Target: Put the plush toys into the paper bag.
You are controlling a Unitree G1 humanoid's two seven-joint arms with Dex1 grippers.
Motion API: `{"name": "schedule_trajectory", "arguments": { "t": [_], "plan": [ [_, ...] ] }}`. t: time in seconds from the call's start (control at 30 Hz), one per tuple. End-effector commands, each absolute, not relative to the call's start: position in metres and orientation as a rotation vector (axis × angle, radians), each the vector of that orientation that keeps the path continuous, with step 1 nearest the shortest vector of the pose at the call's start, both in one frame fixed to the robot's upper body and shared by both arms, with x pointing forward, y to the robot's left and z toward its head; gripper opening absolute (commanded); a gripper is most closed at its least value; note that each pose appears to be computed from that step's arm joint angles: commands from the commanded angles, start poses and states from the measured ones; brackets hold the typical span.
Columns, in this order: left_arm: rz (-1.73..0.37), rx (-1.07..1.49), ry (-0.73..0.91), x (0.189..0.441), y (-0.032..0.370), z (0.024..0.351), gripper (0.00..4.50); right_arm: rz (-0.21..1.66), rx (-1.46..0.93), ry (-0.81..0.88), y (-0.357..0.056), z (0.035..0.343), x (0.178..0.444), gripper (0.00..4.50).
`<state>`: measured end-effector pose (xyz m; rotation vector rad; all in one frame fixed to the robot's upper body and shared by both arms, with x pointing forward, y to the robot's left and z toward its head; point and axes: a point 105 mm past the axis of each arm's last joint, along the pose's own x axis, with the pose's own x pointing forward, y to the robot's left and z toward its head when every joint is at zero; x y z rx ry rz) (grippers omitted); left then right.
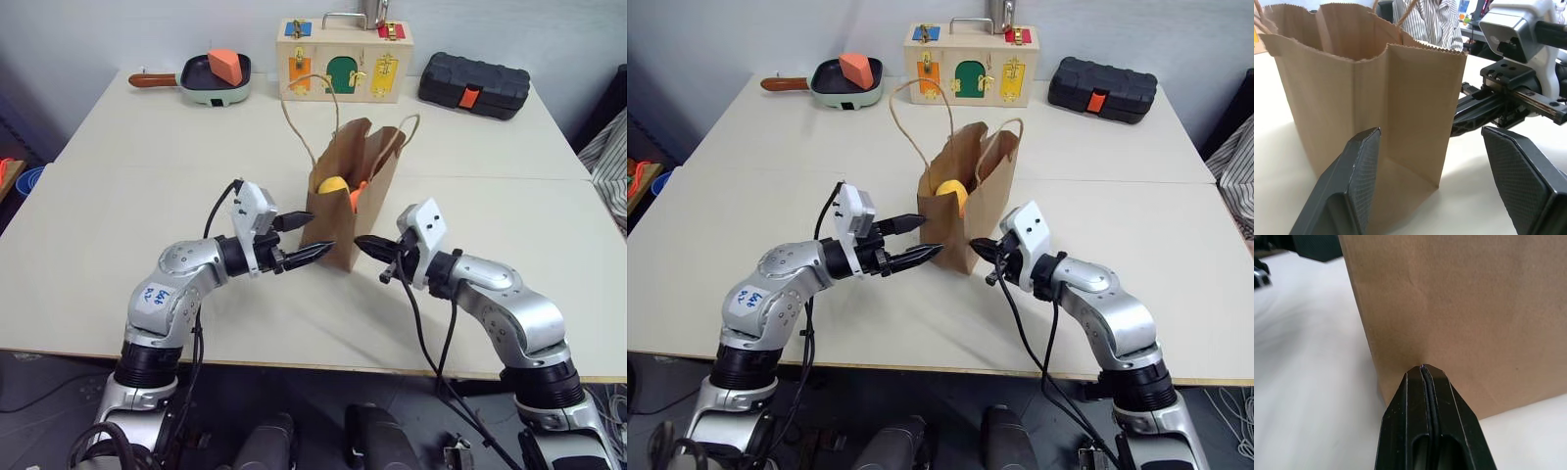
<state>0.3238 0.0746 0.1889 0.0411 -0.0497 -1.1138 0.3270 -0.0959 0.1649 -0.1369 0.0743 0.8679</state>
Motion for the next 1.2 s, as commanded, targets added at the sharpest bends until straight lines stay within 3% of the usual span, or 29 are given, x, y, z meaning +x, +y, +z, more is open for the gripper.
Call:
{"name": "schedule_trajectory", "arguments": {
  "t": [0.03,0.4,0.63,0.8,0.97,1.2],
  "plan": [
    [-1.123,0.038,-0.091,0.331,0.071,0.194,3.44,0.91,-0.157,0.003,-0.084,0.18,0.324,0.01],
    [-1.168,0.012,-0.187,0.308,0.092,0.229,3.44,0.922,-0.186,-0.008,-0.074,0.186,0.328,0.01],
    [-1.126,0.019,-0.19,0.335,0.101,0.23,3.44,0.931,-0.205,-0.001,-0.071,0.186,0.329,0.01],
    [-1.059,0.044,-0.201,0.337,0.122,0.237,3.44,0.924,-0.219,-0.006,-0.071,0.188,0.33,0.01],
    [-1.016,0.075,-0.171,0.339,0.142,0.23,4.49,0.918,-0.221,-0.011,-0.07,0.188,0.333,0.0],
    [-0.951,0.076,-0.191,0.343,0.158,0.24,4.49,0.925,-0.233,-0.007,-0.067,0.185,0.334,0.0]
  ]
}}
